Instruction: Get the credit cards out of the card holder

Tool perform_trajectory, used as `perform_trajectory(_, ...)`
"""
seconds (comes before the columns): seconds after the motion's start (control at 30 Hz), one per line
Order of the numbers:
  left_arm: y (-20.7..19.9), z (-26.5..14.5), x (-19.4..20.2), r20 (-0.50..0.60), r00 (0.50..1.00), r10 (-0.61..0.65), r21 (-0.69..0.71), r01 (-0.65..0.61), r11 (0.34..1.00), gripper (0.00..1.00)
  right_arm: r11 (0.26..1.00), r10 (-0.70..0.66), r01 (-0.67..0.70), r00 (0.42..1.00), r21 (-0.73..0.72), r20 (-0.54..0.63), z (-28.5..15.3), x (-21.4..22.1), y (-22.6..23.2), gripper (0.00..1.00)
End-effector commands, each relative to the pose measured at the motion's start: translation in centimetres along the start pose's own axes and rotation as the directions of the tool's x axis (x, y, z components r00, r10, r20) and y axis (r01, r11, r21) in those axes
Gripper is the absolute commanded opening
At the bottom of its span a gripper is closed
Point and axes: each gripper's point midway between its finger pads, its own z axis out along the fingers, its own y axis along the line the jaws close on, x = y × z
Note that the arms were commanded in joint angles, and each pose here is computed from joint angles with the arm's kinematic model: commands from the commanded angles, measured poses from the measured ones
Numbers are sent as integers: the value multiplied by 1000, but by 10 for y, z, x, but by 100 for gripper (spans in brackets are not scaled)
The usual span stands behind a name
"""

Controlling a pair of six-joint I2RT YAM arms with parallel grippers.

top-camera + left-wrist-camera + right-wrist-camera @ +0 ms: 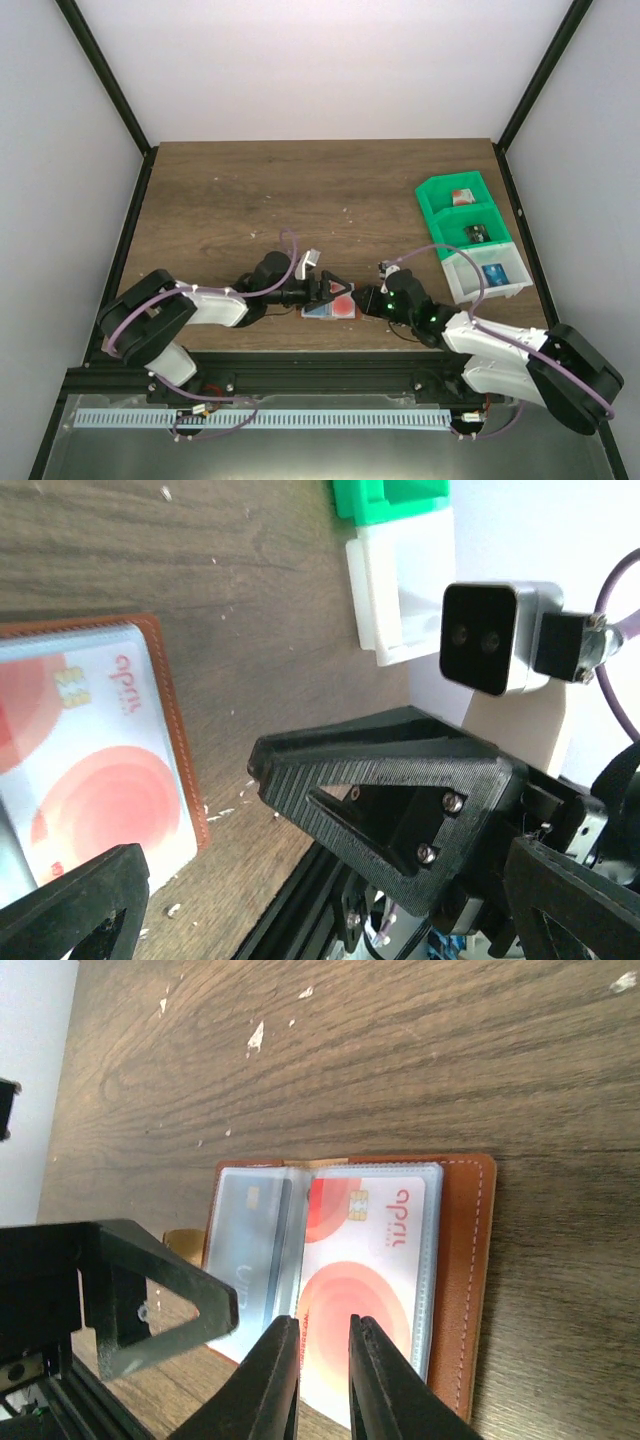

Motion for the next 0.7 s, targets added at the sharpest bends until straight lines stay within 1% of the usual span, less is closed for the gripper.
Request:
perform_trajectory(0.0,12,-16,-10,48,999,16,-52,-13,999,99,999,-33,32,999,-39,-30,4,5,9,17)
perform_trajectory(0.17,23,-30,-17,87,996,12,-64,-6,998,99,996,-56,49,994,-70,-96,17,11,19,17)
perform_trajectory(0.27,25,-29,-16,82,997,16,-61,-11,998,93,998,-42,37,993,-41,-110,25,13,13,16)
perform_trajectory(0.3,26,-28,-16,82,997,13,-58,-9,998,89,999,-35,32,993,-29,-113,26,15,9,16)
perform_trajectory(0.37,30,-27,-15,78,997,11,-61,-6,998,76,1000,-27,27,993,3,-118,30,17,0,16)
perform_trajectory(0.43,36,-25,-14,74,997,12,-78,-6,997,65,999,-19,24,991,37,-133,33,23,-9,16)
perform_trajectory(0.47,37,-24,-14,70,997,17,-80,-11,997,55,998,-16,23,989,50,-146,35,26,-14,15)
perform_trajectory(0.53,42,-22,-13,66,998,17,-88,-11,996,44,998,-5,15,987,63,-161,37,32,-20,15)
perform_trajectory(0.6,46,-20,-13,64,998,14,-97,-8,995,39,998,4,7,987,65,-162,37,34,-23,15)
perform_trajectory(0.67,50,-18,-14,66,998,12,-110,-4,994,39,998,7,4,987,69,-162,37,35,-25,15)
